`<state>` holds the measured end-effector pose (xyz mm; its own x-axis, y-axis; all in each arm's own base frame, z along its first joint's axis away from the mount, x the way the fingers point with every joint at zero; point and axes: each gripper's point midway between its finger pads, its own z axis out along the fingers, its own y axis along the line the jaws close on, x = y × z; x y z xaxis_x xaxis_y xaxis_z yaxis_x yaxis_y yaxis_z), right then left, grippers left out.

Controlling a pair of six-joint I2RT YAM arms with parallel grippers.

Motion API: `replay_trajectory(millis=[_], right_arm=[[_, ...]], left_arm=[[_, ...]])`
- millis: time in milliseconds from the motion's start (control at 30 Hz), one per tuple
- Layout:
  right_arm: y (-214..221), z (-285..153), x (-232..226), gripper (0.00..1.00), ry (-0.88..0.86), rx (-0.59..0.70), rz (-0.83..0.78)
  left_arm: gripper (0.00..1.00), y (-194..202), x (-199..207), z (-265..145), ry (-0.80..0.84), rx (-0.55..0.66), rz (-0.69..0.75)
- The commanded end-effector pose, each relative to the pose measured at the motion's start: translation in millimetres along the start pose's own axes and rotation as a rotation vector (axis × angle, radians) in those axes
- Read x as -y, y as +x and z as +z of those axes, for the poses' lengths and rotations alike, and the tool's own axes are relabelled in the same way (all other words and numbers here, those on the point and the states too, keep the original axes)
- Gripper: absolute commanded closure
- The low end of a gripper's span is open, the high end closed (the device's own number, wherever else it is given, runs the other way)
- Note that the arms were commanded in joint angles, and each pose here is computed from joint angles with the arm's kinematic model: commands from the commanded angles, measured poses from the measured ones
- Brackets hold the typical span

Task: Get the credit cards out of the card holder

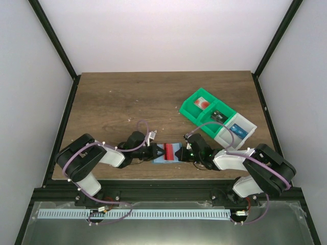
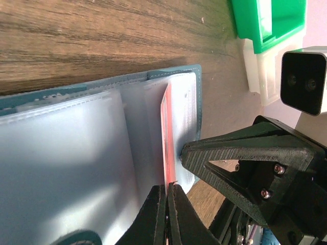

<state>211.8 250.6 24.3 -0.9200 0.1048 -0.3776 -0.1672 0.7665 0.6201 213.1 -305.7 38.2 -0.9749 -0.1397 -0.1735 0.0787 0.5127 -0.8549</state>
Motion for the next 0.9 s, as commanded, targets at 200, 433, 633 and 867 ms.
replay_trajectory(millis=[200,433,633,867], right_arm=[[22.7,0.8,33.7,0.98,0.121,-0.062,0.042],[14.9,-0.5,29.0,0.98,0.124,-0.045,0.023],[-2.7,-4.5,5.3,0.96,0.080,-0.018,-0.032],[-43.5,-42.1,-54.5,0.88,-0.019,0.165,-0.292]], left_arm=[[1.00,-1.4,-1.8,-13.5,-0.006,0.023,0.006],[1.00,-3.3,-8.0,-27.0,-0.064,0.056,-0.004],[1.00,-15.8,-1.2,-47.5,-0.102,0.136,0.003],[1.00,-28.9,24.5,-74.5,-0.079,0.201,-0.040]])
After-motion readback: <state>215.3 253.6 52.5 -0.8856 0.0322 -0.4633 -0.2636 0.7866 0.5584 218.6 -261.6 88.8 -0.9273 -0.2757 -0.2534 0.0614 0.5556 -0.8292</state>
